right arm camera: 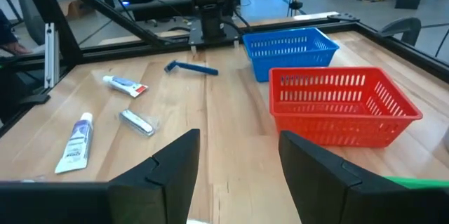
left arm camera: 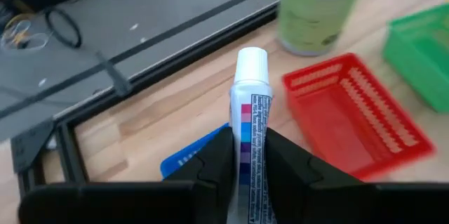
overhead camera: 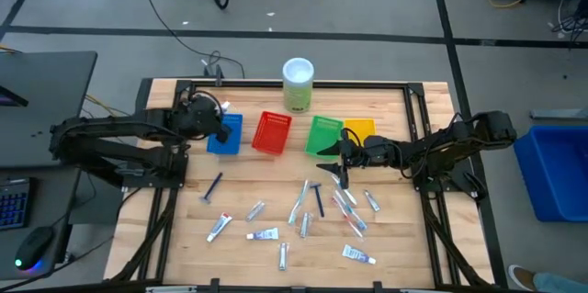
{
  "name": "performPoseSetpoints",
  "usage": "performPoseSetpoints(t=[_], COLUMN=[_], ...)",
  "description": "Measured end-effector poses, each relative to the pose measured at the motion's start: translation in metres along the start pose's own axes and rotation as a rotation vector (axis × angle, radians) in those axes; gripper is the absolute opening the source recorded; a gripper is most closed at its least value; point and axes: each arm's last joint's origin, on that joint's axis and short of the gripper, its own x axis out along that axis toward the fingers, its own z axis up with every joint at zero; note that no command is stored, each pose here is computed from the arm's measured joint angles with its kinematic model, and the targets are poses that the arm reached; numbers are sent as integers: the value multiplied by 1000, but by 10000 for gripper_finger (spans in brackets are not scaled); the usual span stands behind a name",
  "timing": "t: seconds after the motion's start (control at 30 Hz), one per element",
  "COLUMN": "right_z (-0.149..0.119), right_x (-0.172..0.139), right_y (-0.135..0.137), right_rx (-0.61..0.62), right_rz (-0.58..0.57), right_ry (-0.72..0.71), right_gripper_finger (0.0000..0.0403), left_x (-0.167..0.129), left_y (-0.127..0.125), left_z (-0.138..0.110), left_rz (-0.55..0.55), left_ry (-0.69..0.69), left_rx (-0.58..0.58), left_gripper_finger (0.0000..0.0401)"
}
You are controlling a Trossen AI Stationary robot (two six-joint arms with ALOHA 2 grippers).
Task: Pick & Place Travel size toiletries
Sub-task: Put the white toothpaste into the blue basket, then put the silver nail cutter into the red basket
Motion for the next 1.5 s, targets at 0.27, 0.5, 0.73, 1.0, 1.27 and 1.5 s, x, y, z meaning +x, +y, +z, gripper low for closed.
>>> performPoseSetpoints(t=[0.27, 0.5, 0.73, 1.0, 1.27, 1.5], right_z=[0, 0, 0, 0, 0, 0], right_x=[0, 0, 0, 0, 0, 0], right_y=[0, 0, 0, 0, 0, 0], right_rx=[0, 0, 0, 0, 0, 0], right_rz=[0, 0, 0, 0, 1, 1], right_ry=[0, 0, 0, 0, 0, 0], right_gripper_finger=[194, 191, 202, 203, 193, 203], left_x=[39, 69, 84, 88, 89, 87], left_y=[9, 10, 12, 15, 12, 2], left_z=[-27, -58, -83, -96, -93, -78], left_rz=[41, -26, -92, -79, -118, -308], left_ry=[69, 83, 118, 145, 110, 9], left_rx=[-98, -169, -178, -168, -156, -142], left_gripper_finger=[78, 78, 91, 120, 133, 128])
